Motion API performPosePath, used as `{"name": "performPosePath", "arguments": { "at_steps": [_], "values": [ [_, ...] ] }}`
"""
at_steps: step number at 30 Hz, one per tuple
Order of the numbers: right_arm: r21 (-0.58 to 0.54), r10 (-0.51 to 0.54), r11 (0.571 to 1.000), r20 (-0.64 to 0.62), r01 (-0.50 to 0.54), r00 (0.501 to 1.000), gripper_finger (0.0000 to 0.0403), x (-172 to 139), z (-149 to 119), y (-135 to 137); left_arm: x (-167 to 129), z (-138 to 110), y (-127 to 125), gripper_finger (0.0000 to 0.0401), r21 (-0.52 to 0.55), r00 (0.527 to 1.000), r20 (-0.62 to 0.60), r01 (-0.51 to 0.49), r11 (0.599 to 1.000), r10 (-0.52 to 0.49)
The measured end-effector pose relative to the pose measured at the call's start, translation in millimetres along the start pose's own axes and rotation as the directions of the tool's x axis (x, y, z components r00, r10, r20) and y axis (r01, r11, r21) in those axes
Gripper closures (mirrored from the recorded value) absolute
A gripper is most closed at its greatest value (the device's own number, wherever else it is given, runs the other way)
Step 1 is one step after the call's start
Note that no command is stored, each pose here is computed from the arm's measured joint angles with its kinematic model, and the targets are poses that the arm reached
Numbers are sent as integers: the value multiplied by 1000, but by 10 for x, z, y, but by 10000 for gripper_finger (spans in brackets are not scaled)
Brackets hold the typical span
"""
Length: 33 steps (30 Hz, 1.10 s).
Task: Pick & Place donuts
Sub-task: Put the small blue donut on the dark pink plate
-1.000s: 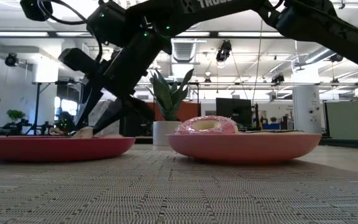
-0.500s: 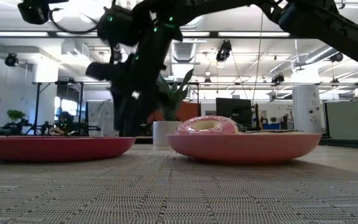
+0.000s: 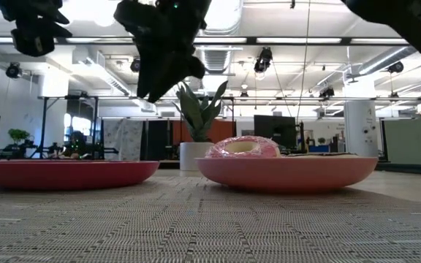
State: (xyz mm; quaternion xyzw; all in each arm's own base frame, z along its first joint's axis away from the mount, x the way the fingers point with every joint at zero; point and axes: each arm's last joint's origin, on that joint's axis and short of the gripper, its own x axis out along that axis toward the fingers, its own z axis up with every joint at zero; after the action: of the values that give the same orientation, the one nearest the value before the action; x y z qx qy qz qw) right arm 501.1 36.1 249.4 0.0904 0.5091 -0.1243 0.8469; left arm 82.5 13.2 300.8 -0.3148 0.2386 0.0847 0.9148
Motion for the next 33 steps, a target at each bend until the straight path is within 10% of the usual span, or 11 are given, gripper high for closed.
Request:
{"name": "performPosePath", "arguments": {
  "at_steps": [13,33],
  "values": [
    [-97,-62,994,-161,47,985,278,-313,-675,893,541,-363,-128,330,-77,965,-72,246,966,-252],
    [-90,-320,945,-70,314,945,282,-903,-1418,1469,934,-1082,-961,348,74,961,-256,129,989,-107]
  ]
}}
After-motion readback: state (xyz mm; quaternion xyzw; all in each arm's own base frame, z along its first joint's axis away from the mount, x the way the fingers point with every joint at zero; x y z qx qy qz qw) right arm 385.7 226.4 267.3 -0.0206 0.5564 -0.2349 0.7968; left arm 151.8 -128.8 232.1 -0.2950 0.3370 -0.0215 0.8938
